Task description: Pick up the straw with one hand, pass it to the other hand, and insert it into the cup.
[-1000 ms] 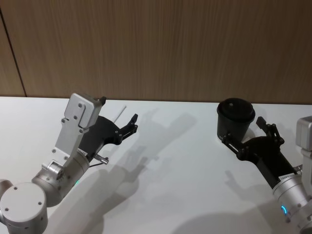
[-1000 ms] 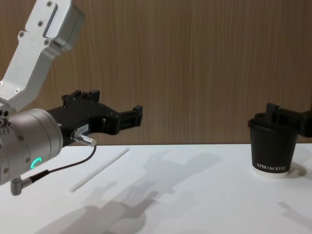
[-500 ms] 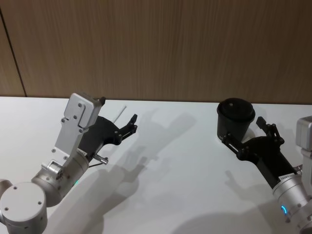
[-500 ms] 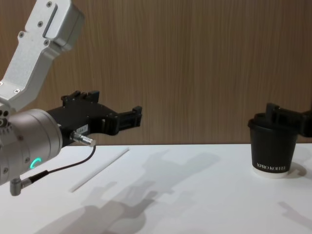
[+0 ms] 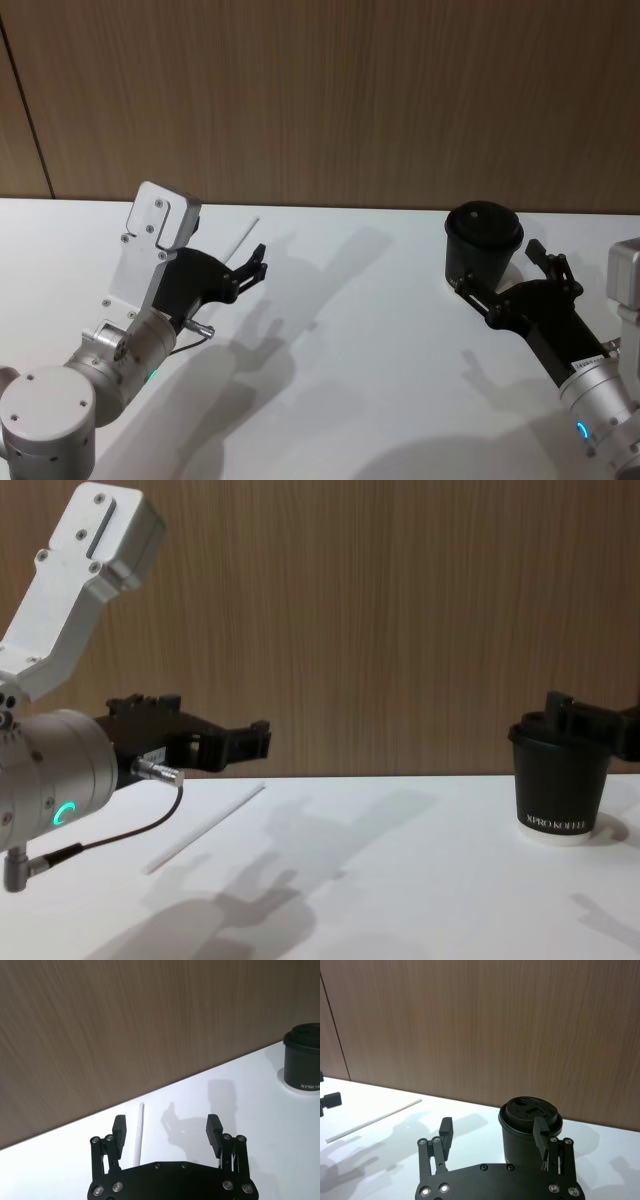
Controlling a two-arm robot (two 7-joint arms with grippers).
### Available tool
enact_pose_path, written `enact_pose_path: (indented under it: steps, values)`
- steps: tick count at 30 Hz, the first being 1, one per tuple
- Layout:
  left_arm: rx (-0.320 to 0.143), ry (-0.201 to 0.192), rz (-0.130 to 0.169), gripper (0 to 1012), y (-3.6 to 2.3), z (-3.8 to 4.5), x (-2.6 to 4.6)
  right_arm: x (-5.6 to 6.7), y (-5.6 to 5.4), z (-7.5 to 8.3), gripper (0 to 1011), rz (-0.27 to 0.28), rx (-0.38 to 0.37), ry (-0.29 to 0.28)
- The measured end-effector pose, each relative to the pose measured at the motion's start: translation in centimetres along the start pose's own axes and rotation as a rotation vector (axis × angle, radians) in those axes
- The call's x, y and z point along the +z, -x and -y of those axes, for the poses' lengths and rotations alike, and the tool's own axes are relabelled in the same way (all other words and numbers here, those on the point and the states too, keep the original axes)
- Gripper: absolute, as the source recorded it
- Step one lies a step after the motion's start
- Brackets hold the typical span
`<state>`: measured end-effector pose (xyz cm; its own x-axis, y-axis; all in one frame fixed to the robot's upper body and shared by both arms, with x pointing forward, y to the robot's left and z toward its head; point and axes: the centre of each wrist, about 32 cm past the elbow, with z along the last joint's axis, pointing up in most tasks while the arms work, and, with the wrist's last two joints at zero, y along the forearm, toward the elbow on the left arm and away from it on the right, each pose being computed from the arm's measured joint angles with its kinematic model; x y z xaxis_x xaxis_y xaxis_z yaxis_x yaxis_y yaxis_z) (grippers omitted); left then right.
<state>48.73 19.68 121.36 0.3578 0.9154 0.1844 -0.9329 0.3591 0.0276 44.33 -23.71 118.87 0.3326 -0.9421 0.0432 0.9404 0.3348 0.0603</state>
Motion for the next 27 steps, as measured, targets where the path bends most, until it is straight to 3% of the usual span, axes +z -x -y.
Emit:
enact_pose_path:
  steps: [3,12,19,27]
  values:
    - [0.023,-0.042,-0.023,1002,0.17,-0.17,0.24,0.0,0.0,0.0,1001,0.000,0.000,0.000]
    - [0.071,-0.116,-0.081,1002,0.52,-0.94,0.17,0.0,0.0,0.0,1001,0.000,0.000,0.000]
    - [0.115,-0.168,-0.120,1001,0.63,-2.02,-0.34,0.0,0.0,0.0,1001,0.000,0.000,0.000]
    - [0.158,-0.205,-0.146,1002,0.45,-3.10,-0.99,0.0,0.0,0.0,1001,0.000,0.000,0.000]
